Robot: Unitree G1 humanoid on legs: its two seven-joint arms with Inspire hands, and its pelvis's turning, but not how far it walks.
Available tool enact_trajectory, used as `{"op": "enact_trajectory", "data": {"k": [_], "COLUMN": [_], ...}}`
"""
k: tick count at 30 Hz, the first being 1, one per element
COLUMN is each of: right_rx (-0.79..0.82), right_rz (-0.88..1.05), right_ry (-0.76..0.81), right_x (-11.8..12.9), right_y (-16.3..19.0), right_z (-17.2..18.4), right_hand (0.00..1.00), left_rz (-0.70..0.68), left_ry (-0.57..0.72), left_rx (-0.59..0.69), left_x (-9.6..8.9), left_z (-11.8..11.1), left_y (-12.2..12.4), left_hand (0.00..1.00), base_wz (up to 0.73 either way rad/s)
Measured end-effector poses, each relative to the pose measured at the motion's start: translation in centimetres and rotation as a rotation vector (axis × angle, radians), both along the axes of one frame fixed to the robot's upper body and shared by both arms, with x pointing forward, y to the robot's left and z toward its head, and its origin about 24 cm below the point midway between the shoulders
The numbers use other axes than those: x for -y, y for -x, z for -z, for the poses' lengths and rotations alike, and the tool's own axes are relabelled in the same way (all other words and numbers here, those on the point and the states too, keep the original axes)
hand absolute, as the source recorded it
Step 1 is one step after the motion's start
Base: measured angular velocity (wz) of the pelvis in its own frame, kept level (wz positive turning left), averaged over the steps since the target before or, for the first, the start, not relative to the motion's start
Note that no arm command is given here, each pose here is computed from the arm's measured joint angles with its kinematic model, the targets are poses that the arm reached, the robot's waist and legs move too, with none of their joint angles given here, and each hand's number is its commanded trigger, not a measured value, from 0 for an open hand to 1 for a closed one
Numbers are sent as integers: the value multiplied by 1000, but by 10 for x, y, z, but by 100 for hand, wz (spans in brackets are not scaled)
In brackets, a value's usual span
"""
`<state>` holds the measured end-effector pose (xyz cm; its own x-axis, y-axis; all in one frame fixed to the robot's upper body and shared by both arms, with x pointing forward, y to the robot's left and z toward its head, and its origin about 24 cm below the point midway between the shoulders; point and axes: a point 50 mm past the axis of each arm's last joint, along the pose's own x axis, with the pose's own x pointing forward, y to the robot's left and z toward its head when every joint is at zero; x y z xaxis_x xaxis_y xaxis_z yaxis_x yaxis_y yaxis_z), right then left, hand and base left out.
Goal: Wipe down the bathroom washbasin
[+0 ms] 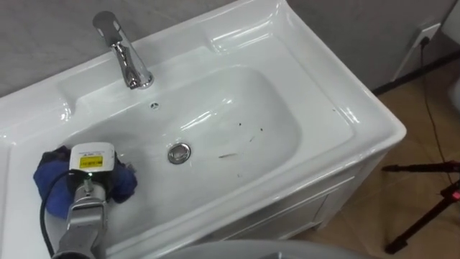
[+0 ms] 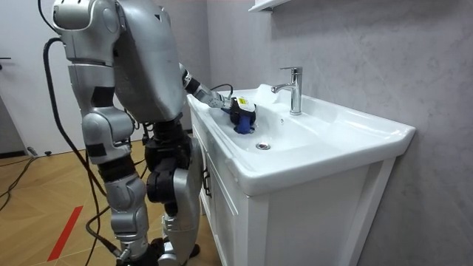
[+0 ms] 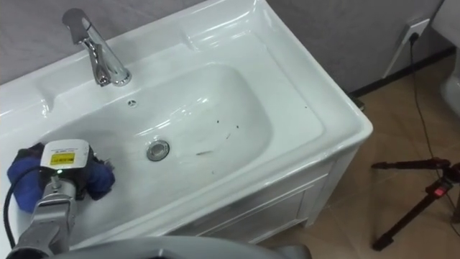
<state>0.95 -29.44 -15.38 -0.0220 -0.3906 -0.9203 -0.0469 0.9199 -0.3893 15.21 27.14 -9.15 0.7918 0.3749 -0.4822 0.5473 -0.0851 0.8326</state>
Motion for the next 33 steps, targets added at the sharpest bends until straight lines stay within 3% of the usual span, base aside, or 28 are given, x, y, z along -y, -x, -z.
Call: {"op": "enact_trajectory", "data": {"k": [8, 18, 25, 33], "right_rx": [29, -30, -71, -98], "right_rz": [-2, -54, -132, -185], "right_ry": [29, -32, -75, -106], "right_x": [-3, -35, -52, -58], "right_y": [-6, 1, 3, 4], "right_z": [1, 12, 16, 18], "right_hand": [0, 0, 0, 0], "left_rz": [-159, -316, -207, -123], "left_ry": [155, 622, 835, 965], "left_rx": [67, 152, 42, -36], "left_x": [1, 54, 102, 133], "left_z": [-2, 1, -6, -17], "left_y": [-10, -38, -60, -79], "left_hand": [100, 100, 100, 100], "base_wz": [8, 10, 5, -11]}}
